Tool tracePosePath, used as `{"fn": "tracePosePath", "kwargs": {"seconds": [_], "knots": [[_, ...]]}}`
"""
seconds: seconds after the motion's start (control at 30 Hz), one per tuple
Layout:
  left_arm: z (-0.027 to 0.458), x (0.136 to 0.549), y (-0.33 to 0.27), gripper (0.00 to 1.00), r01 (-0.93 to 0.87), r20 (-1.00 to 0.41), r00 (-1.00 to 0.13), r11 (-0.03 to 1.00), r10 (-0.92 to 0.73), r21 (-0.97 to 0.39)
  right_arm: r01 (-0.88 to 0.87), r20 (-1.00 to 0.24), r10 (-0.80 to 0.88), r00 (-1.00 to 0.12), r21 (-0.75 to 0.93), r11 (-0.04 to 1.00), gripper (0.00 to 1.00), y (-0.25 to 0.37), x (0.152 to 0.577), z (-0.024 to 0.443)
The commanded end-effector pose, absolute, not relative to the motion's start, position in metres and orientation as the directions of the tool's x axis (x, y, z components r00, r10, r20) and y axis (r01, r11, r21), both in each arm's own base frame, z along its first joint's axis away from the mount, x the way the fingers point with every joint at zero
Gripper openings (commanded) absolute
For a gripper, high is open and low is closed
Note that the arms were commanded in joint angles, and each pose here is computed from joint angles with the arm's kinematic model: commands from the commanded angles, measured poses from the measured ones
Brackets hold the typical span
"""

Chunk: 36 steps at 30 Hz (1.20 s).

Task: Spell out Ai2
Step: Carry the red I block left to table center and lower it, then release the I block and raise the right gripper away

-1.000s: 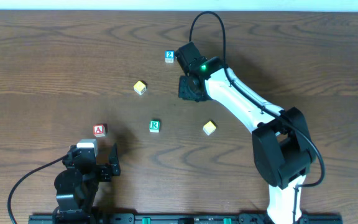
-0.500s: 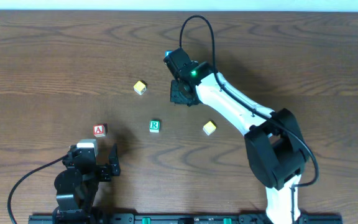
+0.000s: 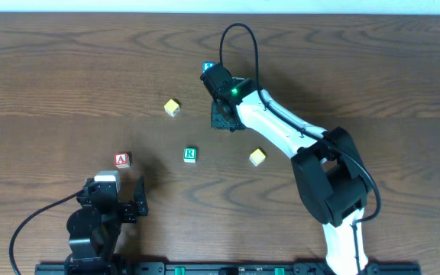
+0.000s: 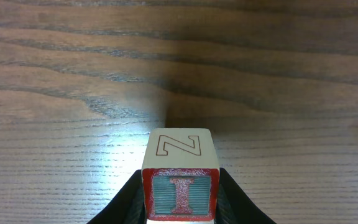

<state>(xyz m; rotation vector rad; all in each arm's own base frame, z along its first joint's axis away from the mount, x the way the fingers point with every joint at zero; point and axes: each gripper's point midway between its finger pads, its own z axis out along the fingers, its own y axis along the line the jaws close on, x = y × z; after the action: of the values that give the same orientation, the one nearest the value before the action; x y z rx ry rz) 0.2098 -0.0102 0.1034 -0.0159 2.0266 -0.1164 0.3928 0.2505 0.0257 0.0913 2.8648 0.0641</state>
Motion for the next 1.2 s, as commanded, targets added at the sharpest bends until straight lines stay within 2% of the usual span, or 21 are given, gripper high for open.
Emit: {"fn": "tracePosePath", "kwargs": {"seconds": [0.0,0.07,0.3,0.47,0.6,0.8,0.9,1.03,1.17], "knots": [[0.098,0.210,-0.009,0.95,0.032,-0.890,-0.450,0.996,-0.065,-0.089,0.069,-0.294,0.080,-0.952,0.048,0.996,0.15,0.253,0.397,0.031],[0.098,0.210,-0.009,0.95,0.032,-0.891,-0.450,0.996,-0.064,-0.088,0.069,-0.294,0.080,-0.952,0.049,0.996,0.22,0.253,0.396,0.031],[0.098,0.210,-0.009,0.95,0.032,-0.891,-0.450,0.996,-0.064,-0.088,0.058,-0.283,0.071,-0.956,0.053,0.997,0.28,0.254,0.394,0.030],[0.098,0.210,-0.009,0.95,0.032,-0.891,-0.450,0.996,-0.064,-0.088,0.047,-0.274,0.063,-0.960,0.063,0.997,0.44,0.256,0.393,0.030],[0.098,0.210,-0.009,0.95,0.032,-0.891,-0.450,0.996,-0.064,-0.088,0.047,-0.273,0.062,-0.960,0.063,0.997,0.45,0.257,0.392,0.030],[0.098,0.210,-0.009,0.95,0.032,-0.891,-0.450,0.996,-0.064,-0.088,0.028,-0.275,0.041,-0.961,0.052,0.998,0.60,0.256,0.392,0.029],[0.098,0.210,-0.009,0.95,0.032,-0.890,-0.450,0.996,-0.065,-0.089,-0.005,-0.282,0.009,-0.959,0.047,0.999,0.64,0.257,0.394,0.034],[0.098,0.210,-0.009,0.95,0.032,-0.891,-0.450,0.996,-0.064,-0.088,-0.072,-0.322,-0.053,-0.945,0.047,0.996,0.64,0.264,0.405,0.064],[0.098,0.210,-0.009,0.96,0.032,-0.890,-0.450,0.996,-0.065,-0.089,-0.112,-0.391,-0.086,-0.916,0.044,0.993,0.62,0.267,0.416,0.122]]}}
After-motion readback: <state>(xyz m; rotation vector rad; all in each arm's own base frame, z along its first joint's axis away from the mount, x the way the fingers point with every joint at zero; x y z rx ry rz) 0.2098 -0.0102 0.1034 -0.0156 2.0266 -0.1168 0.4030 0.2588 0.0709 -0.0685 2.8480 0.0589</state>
